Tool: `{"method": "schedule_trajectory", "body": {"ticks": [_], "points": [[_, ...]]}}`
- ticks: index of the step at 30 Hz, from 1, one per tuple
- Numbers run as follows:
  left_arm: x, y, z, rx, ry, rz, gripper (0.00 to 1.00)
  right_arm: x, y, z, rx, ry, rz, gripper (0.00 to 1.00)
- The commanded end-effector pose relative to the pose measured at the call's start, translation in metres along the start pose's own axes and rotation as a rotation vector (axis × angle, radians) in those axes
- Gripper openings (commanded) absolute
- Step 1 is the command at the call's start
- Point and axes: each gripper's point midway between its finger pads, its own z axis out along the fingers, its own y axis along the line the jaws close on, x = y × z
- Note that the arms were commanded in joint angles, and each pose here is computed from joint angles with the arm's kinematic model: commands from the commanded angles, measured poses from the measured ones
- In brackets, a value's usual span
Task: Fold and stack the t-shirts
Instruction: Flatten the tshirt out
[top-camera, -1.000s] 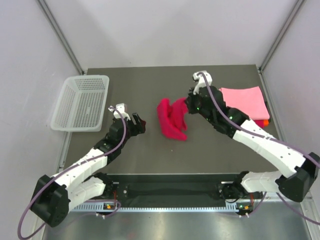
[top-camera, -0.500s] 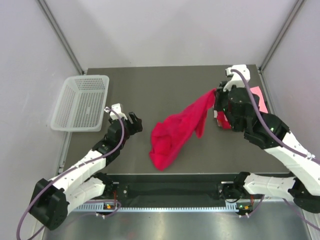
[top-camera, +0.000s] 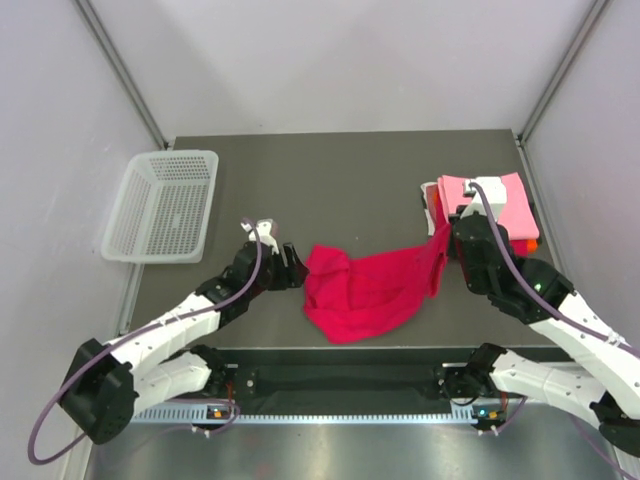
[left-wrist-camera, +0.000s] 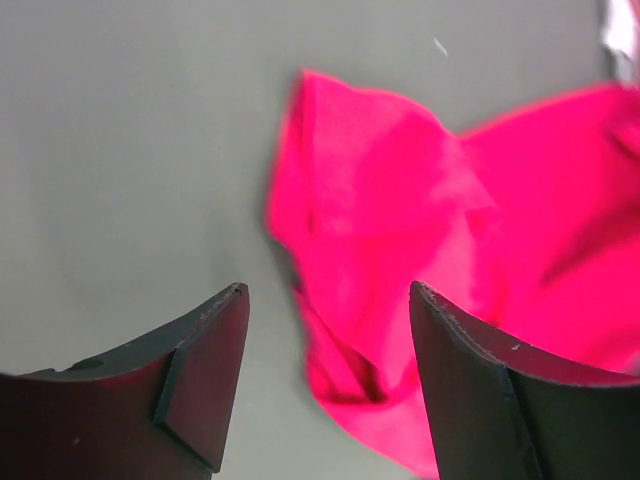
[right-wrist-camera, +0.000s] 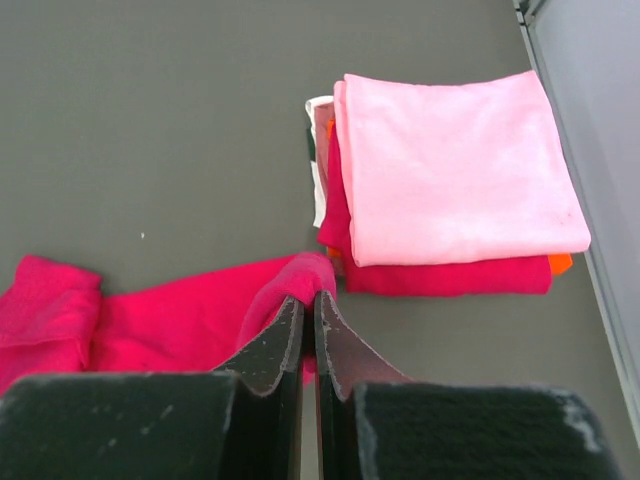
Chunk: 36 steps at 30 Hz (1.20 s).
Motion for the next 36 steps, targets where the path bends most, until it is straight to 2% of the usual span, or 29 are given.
{"method": "schedule_trajectory", "body": {"ticks": [1,3,6,10,11,19,29,36], "points": [[0.024,-0.021,-0.014,0.103,0.084,-0.048,0.7,0.0,-0.008,0.001,0.034,-0.021,0.048,0.0],[0.03,-0.03,-0.017,0.139,0.107,-0.048,0.7,0.002,-0.008,0.002,0.035,-0.017,0.052,0.0],[0.022,-0.026,-0.009,0.087,0.094,-0.032,0.7,0.005,-0.005,0.002,0.019,-0.015,0.059,0.0],[0.014,-0.032,0.007,0.053,0.114,-0.03,0.6,0.008,-0.005,0.002,0.009,-0.016,0.069,0.0],[0.018,-0.031,0.013,0.039,0.134,-0.035,0.55,0.008,-0.005,0.001,0.006,-0.019,0.075,0.0],[0.014,-0.04,0.042,-0.002,0.171,-0.052,0.46,0.013,-0.002,0.001,-0.018,-0.013,0.08,0.0],[0.025,-0.03,0.067,-0.078,0.205,-0.071,0.49,0.013,-0.003,-0.002,-0.03,-0.019,0.082,0.0],[0.019,-0.025,0.08,-0.122,0.186,-0.075,0.39,0.017,-0.003,-0.002,-0.04,-0.016,0.087,0.0]]}}
